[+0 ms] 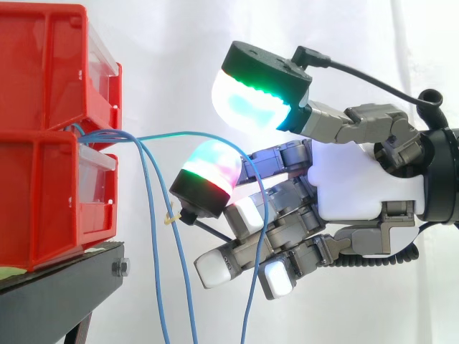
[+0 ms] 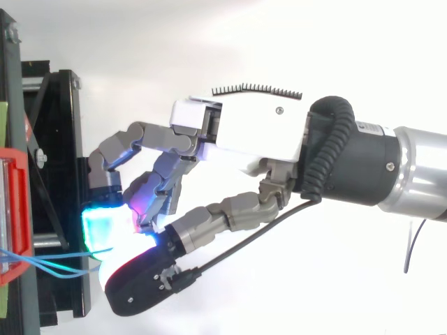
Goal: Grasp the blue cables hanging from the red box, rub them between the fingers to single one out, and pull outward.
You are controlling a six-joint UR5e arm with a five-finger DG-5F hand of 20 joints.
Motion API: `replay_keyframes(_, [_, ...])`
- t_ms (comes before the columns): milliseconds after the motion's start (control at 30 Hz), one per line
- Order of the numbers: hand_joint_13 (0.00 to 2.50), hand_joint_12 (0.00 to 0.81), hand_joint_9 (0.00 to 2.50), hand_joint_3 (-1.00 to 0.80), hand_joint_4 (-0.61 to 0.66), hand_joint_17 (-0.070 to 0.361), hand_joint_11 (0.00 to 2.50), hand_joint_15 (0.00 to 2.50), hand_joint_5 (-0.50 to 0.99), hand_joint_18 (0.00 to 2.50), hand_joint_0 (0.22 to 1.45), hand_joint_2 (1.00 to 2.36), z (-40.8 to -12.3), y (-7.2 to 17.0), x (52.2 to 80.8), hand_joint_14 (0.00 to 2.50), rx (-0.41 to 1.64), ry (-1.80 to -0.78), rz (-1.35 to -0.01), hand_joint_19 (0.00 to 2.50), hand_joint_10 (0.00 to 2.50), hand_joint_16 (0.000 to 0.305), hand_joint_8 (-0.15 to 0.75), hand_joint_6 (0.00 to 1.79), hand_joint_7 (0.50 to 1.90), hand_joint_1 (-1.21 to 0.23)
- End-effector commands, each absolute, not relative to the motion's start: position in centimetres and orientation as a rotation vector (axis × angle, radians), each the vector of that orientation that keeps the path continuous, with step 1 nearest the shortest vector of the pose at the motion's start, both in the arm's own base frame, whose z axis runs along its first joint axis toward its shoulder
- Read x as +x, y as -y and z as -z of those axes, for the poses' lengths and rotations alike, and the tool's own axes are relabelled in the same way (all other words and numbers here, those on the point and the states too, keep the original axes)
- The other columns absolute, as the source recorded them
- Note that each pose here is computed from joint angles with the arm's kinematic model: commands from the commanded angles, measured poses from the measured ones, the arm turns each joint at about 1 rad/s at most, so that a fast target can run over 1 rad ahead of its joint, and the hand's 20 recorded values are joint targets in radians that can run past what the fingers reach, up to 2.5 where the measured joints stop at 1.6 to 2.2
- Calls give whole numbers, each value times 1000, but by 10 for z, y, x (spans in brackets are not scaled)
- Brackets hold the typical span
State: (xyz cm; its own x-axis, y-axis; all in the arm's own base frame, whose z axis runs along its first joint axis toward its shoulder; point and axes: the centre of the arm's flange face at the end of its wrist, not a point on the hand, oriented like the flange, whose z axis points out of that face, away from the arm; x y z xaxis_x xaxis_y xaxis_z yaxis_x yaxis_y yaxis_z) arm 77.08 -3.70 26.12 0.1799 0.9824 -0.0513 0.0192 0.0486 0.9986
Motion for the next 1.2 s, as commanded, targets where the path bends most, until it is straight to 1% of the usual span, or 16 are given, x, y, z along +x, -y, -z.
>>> replay_keyframes(0, [798, 457, 1023, -423, 198, 141, 753, 475, -136, 935, 539, 1006, -260, 36, 771, 15, 1264, -1111, -1034, 615, 17, 63, 385, 867, 1115, -802])
replay_keyframes(367, [793, 444, 1036, -303, 187, 136, 768, 471, -129, 923, 586, 1012, -261, 36, 771, 15, 1262, -1110, -1034, 624, 17, 60, 383, 871, 1144, -799])
replay_keyframes(600, [835, 483, 1083, -167, 146, 155, 738, 456, -112, 1015, 586, 1012, -261, 36, 771, 14, 1262, -1110, -1034, 572, 14, 69, 409, 881, 1152, -827])
replay_keyframes(767, [852, 491, 1106, -98, 118, 161, 731, 448, -101, 1047, 581, 1011, -261, 36, 771, 13, 1263, -1109, -1032, 553, 14, 72, 409, 878, 1188, -837])
replay_keyframes(1167, [879, 508, 1140, 0, 92, 169, 720, 435, -84, 1097, 582, 1004, -260, 37, 771, 14, 1265, -1109, -1033, 522, 11, 75, 411, 877, 1238, -850])
